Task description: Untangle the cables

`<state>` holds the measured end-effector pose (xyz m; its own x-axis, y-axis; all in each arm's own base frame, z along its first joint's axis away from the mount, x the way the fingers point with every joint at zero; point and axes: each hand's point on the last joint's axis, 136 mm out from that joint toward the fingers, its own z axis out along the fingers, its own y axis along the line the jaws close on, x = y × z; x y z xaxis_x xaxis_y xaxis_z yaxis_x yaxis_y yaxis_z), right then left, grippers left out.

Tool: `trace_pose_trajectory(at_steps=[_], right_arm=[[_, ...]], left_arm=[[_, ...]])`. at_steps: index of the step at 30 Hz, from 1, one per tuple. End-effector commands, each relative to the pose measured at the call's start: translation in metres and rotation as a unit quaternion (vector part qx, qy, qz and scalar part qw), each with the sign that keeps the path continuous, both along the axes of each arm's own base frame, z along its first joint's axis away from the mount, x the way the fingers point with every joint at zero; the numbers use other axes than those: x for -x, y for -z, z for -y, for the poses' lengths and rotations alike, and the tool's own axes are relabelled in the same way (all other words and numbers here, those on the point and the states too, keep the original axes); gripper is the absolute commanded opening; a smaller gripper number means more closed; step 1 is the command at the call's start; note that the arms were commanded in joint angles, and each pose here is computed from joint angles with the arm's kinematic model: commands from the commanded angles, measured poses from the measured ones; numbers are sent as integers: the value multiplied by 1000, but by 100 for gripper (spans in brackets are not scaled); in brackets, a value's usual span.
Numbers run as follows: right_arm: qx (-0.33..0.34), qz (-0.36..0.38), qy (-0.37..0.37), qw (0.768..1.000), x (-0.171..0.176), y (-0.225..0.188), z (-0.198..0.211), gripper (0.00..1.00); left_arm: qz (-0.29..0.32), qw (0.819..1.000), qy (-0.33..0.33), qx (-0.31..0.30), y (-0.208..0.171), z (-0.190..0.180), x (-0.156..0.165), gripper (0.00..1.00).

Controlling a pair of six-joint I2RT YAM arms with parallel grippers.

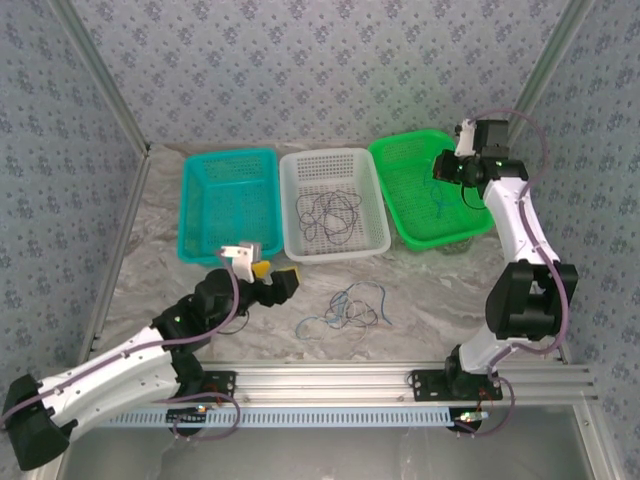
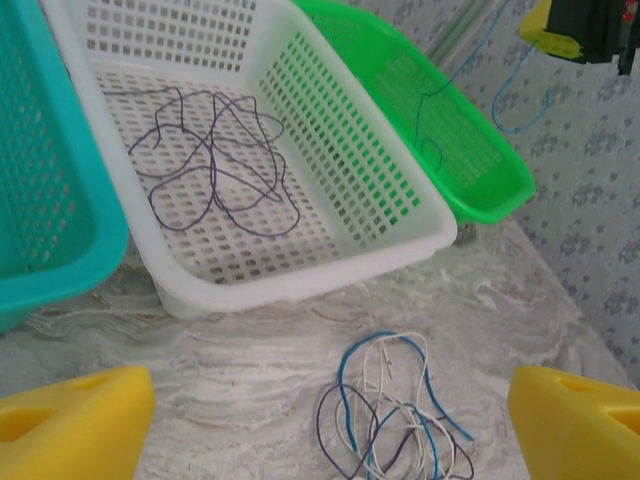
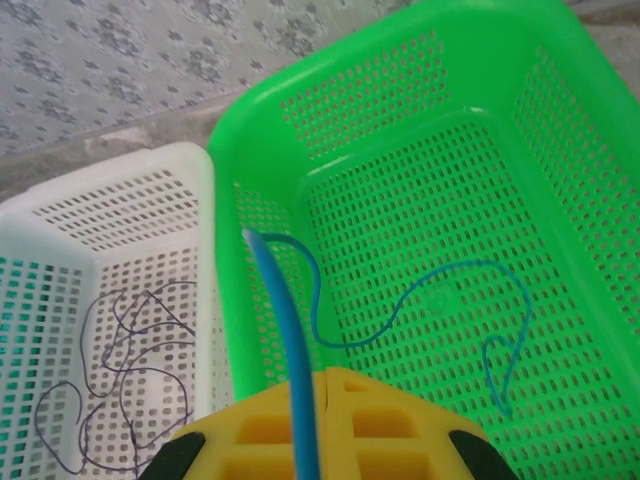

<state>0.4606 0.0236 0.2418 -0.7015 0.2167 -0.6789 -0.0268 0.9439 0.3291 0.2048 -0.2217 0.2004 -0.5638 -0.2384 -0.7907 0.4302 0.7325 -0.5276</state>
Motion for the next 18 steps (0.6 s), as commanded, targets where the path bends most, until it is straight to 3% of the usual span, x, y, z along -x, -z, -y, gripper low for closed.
trace_pose_trajectory(at_steps=[1,3,6,7,15,18], right_arm=[[-8,-29,-3,1000,-1,23,2,6],[-7,-53,8,999,-1,39,7,20],[-9,-86,21,996,2,59,13,55],[-9,-91,23,996,3,62,13,60],[-22,-44,19,999,30,35,-2,81],[-25,-27,6,999,47,23,-13,84]], left_arm=[[-4,1000,-2,-2,3,4,1,91],[-9,1000,5,-8,8,9,2,91],[-16,999,22,-20,15,18,6,90],[-18,999,30,-24,17,22,8,89],[-31,991,110,-75,32,57,26,80],[-28,983,155,-100,37,79,37,75]])
